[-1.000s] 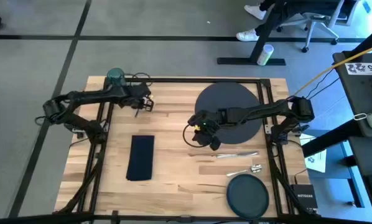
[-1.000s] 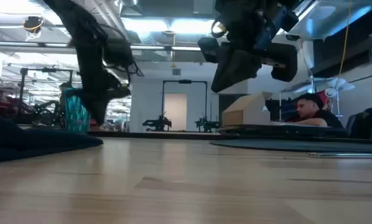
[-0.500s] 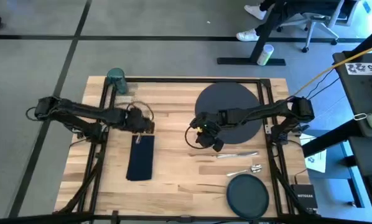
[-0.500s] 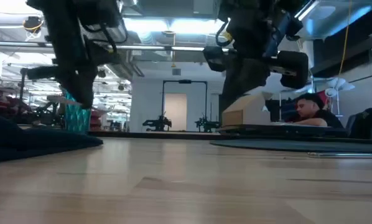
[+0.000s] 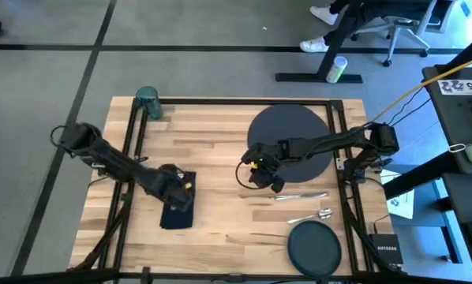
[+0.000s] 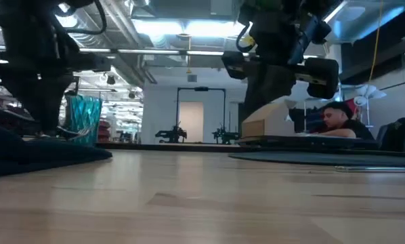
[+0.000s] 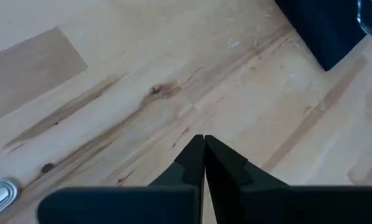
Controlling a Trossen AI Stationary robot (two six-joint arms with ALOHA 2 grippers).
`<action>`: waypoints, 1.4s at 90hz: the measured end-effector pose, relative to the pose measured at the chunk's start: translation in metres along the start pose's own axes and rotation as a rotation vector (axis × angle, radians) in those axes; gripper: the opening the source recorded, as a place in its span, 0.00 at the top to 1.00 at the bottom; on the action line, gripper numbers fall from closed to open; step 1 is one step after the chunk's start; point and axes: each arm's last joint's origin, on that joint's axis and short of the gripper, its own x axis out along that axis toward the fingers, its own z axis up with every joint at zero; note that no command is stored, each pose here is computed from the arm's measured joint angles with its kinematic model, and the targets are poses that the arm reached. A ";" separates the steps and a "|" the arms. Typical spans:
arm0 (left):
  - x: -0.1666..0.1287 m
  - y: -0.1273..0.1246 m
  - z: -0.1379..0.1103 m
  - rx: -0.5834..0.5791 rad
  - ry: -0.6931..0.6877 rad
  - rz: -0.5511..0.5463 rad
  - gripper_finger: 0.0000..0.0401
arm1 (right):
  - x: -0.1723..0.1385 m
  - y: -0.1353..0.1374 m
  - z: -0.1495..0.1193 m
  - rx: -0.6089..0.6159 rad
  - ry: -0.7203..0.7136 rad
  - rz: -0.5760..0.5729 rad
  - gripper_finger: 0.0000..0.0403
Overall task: Set table place
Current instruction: Put the silver fork on top of the black table napkin
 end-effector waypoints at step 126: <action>0.023 -0.022 -0.036 0.050 0.022 0.082 1.00 | 0.000 0.000 0.000 0.002 0.001 0.004 1.00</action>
